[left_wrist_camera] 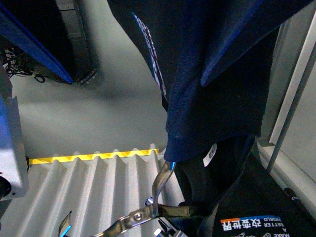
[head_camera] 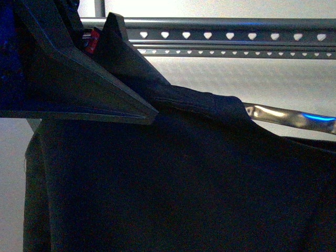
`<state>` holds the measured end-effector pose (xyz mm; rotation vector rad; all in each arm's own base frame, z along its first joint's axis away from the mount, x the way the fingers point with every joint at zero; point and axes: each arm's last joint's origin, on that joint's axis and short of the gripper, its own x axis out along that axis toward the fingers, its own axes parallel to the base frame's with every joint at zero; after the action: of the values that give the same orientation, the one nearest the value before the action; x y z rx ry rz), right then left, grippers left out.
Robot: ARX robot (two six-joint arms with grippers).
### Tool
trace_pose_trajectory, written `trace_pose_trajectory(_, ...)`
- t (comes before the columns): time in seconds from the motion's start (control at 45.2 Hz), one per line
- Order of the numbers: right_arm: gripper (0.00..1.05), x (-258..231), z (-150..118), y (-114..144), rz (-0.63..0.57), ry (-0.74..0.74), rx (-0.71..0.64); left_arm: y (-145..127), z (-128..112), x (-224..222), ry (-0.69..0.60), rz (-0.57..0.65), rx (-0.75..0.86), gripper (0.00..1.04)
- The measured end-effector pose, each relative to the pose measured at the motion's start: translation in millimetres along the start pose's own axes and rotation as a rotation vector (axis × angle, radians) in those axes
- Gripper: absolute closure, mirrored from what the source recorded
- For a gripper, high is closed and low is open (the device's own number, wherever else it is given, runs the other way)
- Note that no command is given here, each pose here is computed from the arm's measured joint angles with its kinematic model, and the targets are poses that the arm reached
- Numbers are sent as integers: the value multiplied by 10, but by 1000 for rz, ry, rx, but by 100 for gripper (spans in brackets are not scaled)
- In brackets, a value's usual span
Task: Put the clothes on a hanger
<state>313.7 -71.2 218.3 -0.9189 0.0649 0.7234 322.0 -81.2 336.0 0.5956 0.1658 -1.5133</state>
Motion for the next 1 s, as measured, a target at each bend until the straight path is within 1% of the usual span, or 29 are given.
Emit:
trace_pose_trajectory(0.044, 101, -2, -46, 23, 16, 7, 25, -2, 6, 10, -2, -3, 2, 20)
trace_pose_trajectory(0.066, 101, -1, -79, 42, 27, 14, 42, -4, 10, 16, -3, -5, 3, 14)
trace_pose_trajectory(0.133, 101, -2, -134, 64, 46, 28, 69, -6, 15, 24, -4, -8, 4, 5)
trace_pose_trajectory(0.221, 101, -3, -164, 62, 59, 30, 90, -6, 18, 30, -7, -10, 5, 7)
trace_pose_trajectory(0.288, 101, -8, -159, 38, 70, 34, 100, -7, 20, 31, -10, -11, 5, 6)
trace_pose_trajectory(0.443, 101, -8, -108, -52, 79, 32, 103, -7, 20, 31, -11, -11, 5, 6)
trace_pose_trajectory(0.531, 101, 2, -33, -109, 114, 54, 103, -6, 18, 29, -9, -10, 5, 6)
trace_pose_trajectory(0.62, 101, -22, 96, -187, 186, 124, 88, -5, 13, 24, -3, -8, 5, 6)
trace_pose_trajectory(0.753, 101, -81, 259, -296, 261, 199, 45, -3, 10, 19, -2, -6, 6, 6)
trace_pose_trajectory(0.797, 101, -109, 330, -347, 284, 231, 29, -3, 9, 18, -2, -5, 6, 6)
trace_pose_trajectory(0.841, 101, -160, 463, -445, 311, 277, -16, -2, 7, 13, -1, -4, 5, 6)
trace_pose_trajectory(0.907, 101, -226, 661, -614, 309, 312, -56, -1, 1, 4, 4, 0, 5, 6)
trace_pose_trajectory(0.996, 101, -330, 948, -905, 241, 307, -126, 2, -8, -24, 8, 8, 4, 6)
